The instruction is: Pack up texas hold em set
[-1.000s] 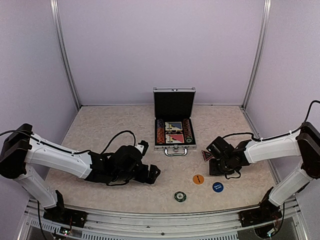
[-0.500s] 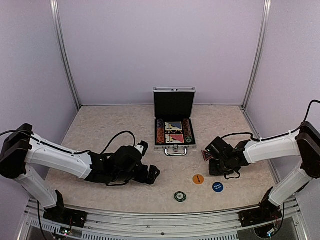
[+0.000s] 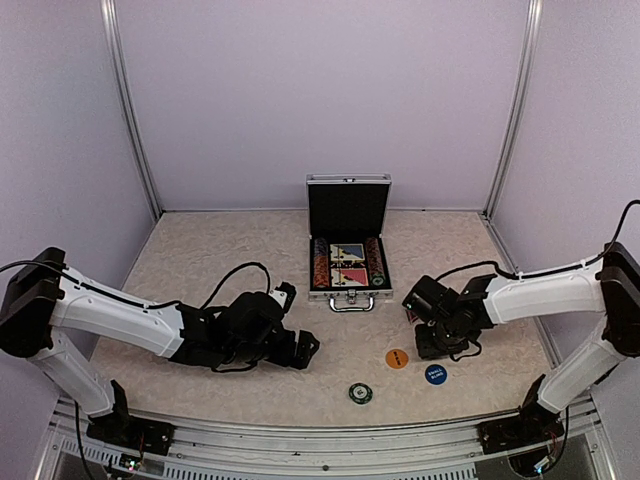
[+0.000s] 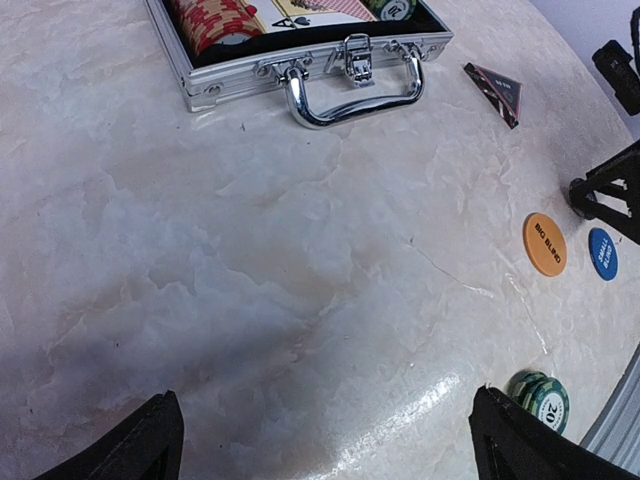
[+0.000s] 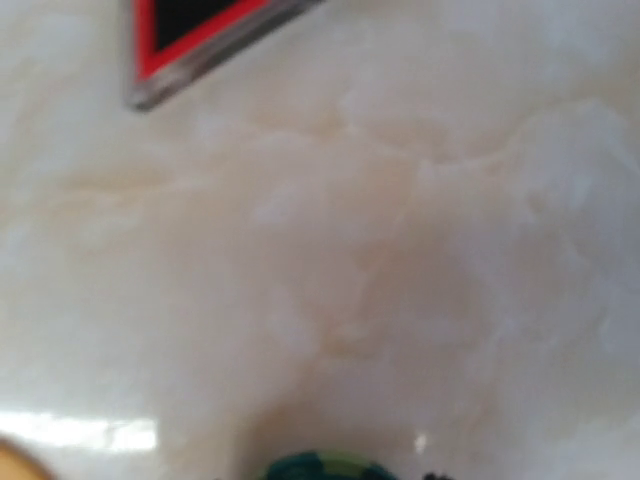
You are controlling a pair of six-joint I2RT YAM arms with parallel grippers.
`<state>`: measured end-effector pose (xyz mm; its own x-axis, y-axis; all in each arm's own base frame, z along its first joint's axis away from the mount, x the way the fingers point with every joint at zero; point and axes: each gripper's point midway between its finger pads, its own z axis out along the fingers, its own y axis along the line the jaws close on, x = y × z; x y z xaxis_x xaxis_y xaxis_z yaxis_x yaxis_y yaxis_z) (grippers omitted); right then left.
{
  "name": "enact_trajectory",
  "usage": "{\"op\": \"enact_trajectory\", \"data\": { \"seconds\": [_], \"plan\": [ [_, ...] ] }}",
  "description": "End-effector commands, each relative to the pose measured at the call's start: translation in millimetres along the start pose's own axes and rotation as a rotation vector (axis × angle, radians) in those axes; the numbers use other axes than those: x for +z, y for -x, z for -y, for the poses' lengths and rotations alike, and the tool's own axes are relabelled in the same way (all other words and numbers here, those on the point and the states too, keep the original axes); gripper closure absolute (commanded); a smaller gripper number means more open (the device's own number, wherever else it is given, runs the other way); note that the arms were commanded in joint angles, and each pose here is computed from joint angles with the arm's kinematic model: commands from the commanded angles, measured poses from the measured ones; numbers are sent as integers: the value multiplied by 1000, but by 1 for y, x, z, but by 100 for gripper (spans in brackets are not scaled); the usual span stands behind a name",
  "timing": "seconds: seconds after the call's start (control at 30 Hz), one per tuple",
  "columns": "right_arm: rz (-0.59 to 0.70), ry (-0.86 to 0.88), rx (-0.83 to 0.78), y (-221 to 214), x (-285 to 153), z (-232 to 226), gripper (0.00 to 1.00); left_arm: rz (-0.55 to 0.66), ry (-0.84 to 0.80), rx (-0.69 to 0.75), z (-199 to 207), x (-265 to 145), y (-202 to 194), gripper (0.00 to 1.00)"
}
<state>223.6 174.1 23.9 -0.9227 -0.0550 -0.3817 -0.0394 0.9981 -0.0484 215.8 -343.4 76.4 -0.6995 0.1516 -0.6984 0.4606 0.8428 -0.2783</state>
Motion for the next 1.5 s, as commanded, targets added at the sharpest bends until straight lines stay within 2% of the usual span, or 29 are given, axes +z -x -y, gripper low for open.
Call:
{"op": "enact_trajectory", "data": {
  "seconds": [0.0,0.23,0.6,0.8,1.07,1.47],
  "plan": [
    [6,-1,-36,6,-21,-10,61,9,4,-3,-3,0,1,1],
    [50,59,-122,5,-41,-47,60,9,4,-4,-2,1,2,1],
    [84,164,-285,-18,-70,-133,59,9,15,-11,-6,1,3,1],
    [83,195,-335,-28,-74,-161,60,11,23,-23,-9,0,1,1],
    [72,226,-385,-53,-86,-183,60,32,43,-44,-20,-7,6,1],
    [31,208,-396,-79,-77,-177,60,37,36,-54,-20,-9,7,1]
  ]
}}
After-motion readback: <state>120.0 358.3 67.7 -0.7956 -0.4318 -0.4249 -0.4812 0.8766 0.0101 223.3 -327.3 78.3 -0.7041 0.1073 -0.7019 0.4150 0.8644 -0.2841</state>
